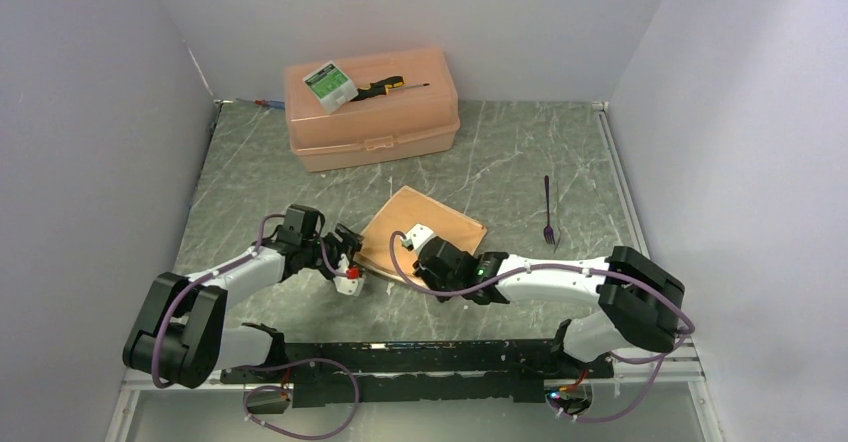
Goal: Fold the napkin into a case and place the utensils inside
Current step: Pick up the upper triangle-folded napkin from the center of the board.
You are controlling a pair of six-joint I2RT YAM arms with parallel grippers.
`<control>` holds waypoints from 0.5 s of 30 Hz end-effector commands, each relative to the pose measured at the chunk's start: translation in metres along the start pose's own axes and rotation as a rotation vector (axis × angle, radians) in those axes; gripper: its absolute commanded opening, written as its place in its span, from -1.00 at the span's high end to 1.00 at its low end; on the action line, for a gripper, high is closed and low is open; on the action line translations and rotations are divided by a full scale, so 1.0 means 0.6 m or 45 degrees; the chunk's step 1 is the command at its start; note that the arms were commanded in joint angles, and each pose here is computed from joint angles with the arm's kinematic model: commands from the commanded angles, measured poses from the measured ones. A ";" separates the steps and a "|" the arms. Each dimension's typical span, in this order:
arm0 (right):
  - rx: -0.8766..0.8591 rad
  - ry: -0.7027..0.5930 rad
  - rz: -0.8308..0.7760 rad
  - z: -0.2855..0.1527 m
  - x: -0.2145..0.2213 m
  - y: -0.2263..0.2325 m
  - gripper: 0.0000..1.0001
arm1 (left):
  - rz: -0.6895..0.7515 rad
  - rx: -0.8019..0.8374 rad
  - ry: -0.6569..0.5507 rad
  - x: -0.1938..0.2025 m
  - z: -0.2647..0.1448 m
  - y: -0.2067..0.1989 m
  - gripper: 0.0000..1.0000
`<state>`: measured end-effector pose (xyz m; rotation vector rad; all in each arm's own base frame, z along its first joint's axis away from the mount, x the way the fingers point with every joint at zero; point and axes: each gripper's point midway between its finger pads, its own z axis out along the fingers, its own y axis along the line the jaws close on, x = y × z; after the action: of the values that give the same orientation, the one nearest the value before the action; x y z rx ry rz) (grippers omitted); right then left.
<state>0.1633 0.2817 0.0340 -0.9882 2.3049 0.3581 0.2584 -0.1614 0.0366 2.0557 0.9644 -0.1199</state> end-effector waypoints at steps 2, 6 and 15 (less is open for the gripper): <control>-0.045 -0.065 0.025 -0.006 -0.020 0.009 0.78 | -0.077 0.123 -0.093 -0.030 0.009 -0.037 -0.43; -0.047 -0.077 0.032 -0.007 -0.022 0.009 0.80 | -0.069 0.141 -0.096 -0.038 0.018 -0.034 -0.43; -0.012 -0.120 0.062 -0.021 -0.029 -0.004 0.88 | -0.044 0.232 -0.029 -0.019 0.032 -0.064 -0.34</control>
<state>0.1613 0.2820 0.0361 -0.9797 2.3003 0.3925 0.2443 -0.1837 0.0327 2.1070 0.9027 -0.2019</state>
